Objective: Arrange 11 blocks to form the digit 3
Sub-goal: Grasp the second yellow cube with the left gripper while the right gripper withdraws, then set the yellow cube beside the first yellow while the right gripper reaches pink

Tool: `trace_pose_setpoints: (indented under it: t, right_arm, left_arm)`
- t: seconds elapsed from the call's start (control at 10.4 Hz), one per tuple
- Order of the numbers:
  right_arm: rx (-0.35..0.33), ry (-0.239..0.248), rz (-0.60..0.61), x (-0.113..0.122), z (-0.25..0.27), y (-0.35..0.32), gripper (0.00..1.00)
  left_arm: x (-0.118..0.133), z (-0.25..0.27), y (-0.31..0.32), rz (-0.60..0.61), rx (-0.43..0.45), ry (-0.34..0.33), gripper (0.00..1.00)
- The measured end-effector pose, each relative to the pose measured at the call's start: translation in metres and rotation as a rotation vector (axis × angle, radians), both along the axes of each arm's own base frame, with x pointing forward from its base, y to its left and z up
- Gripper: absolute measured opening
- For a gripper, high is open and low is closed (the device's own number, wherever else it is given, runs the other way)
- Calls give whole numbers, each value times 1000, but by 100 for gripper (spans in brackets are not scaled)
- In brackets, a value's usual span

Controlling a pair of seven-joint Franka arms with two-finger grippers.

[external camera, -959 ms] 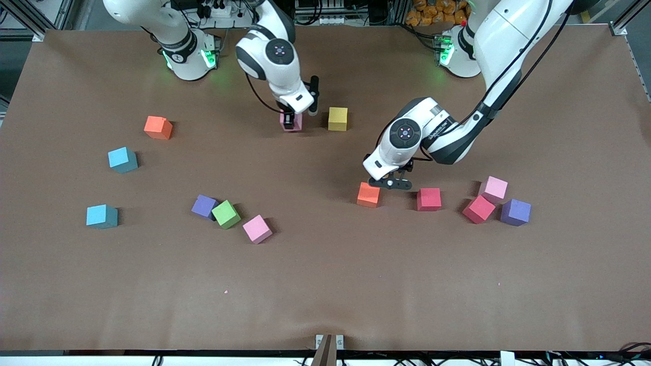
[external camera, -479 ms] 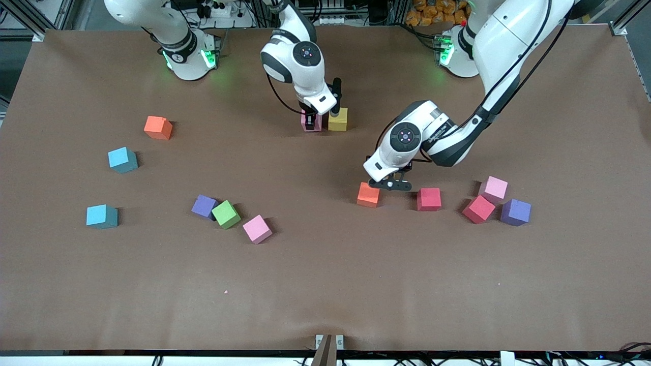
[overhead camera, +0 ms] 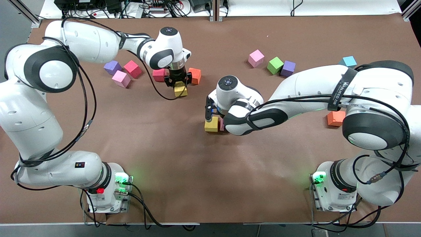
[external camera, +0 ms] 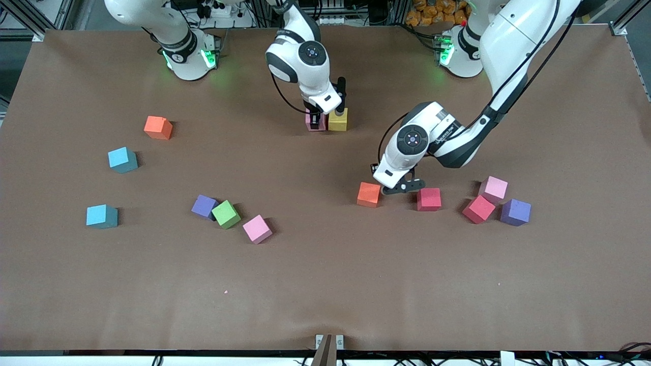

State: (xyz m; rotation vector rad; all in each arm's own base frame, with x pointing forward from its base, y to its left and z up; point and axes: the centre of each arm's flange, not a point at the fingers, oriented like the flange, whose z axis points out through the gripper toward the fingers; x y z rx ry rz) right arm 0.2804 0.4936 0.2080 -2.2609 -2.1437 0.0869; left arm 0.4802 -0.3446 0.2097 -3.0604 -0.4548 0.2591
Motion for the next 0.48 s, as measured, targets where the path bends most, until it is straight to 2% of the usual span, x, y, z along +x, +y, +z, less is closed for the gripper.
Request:
trace_pose_setpoints:
  t: [0.19, 0.48]
  right_arm:
    - [-1, 0, -12, -1, -1, 2, 63]
    - [-5, 3, -11, -3, -6, 5, 63]
  left_arm:
    - [-18, 7, -8, 144, 27, 19, 60]
    - [-42, 28, 4, 321, 5, 78, 60]
